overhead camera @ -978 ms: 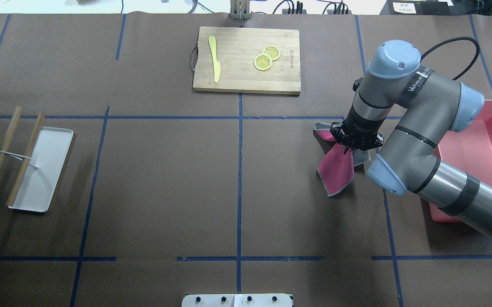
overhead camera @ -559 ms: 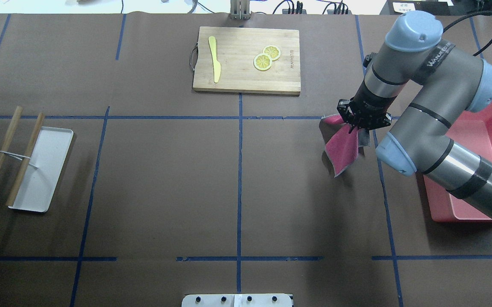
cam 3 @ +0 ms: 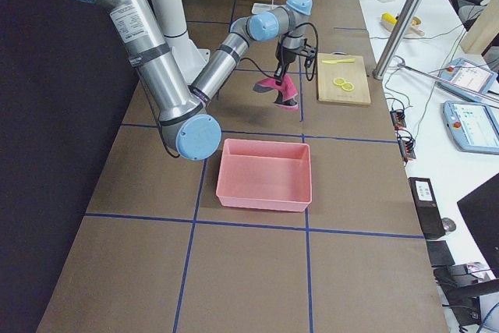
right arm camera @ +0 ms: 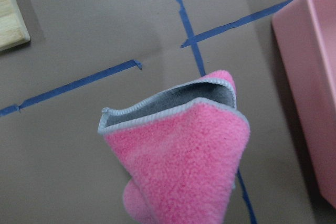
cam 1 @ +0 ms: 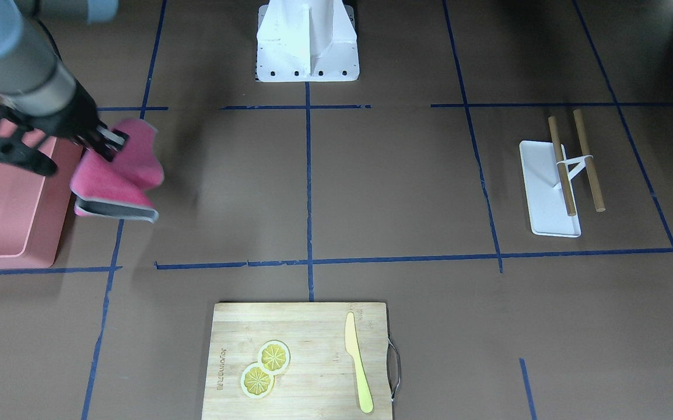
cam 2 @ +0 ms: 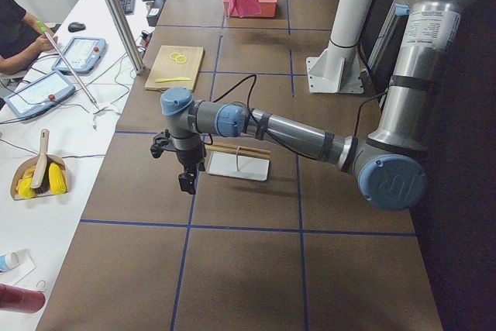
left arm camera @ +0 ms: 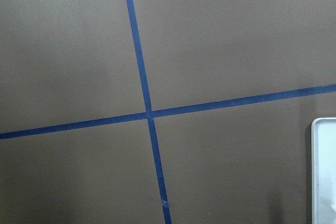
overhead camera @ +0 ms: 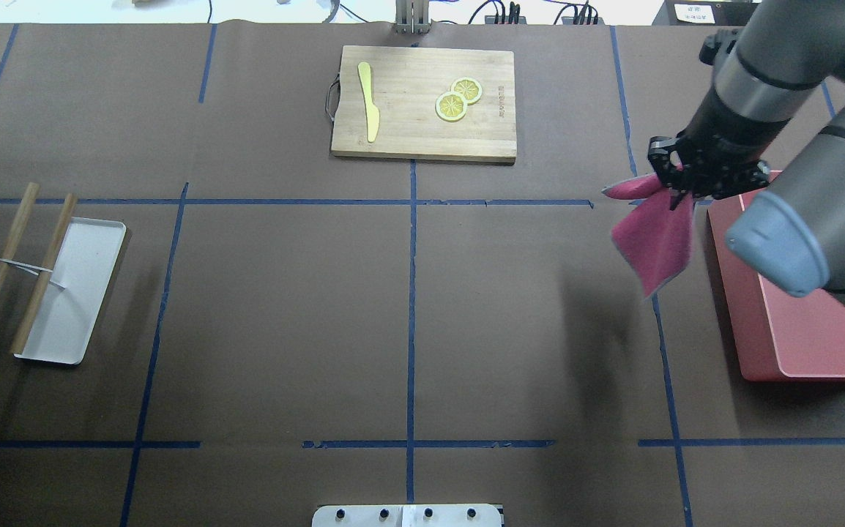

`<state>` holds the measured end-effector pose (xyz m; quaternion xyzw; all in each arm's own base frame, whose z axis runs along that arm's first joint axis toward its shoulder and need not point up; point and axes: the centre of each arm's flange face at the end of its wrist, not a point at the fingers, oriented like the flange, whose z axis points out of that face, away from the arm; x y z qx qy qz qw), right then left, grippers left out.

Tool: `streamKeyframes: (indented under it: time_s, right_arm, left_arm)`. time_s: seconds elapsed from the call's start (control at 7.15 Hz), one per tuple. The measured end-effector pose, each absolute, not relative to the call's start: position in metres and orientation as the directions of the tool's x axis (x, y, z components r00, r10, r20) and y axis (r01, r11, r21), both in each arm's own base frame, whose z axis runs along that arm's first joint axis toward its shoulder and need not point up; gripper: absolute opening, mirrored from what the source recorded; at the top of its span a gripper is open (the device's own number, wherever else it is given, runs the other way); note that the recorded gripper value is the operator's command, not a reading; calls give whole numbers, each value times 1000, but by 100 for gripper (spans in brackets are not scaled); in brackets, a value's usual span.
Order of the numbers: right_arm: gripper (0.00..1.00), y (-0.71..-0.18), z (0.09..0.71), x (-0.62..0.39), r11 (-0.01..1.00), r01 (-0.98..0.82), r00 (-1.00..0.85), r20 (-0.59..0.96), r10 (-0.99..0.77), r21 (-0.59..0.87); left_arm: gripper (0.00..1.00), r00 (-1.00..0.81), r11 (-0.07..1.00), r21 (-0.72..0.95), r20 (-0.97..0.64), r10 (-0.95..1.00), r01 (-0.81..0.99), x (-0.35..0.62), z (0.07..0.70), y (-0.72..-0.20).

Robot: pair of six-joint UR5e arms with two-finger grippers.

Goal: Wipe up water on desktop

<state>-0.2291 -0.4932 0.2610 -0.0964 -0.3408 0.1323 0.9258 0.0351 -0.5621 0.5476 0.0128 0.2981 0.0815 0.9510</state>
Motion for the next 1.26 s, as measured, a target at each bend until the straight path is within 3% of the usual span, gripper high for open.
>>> streamKeyframes:
  time_s: [0.56, 0.98, 1.12, 1.26]
  right_arm:
    - [0, -491, 369, -75, 993, 42, 794, 607, 37, -115]
    - [4, -487, 454, -45, 994, 84, 761, 649, -20, -69]
    - [67, -487, 463, -45, 995, 84, 754, 656, -23, -61]
    - [100, -488, 465, -45, 995, 86, 751, 660, -28, -55]
  left_arm:
    - [100, 787, 988, 60, -598, 150, -143, 22, 561, -551]
    - [100, 758, 977, 78, -620, 203, -198, -6, 598, -540]
    - [100, 753, 973, 80, -621, 219, -217, -20, 615, -536]
    - [100, 748, 969, 80, -623, 231, -233, -36, 636, -530]
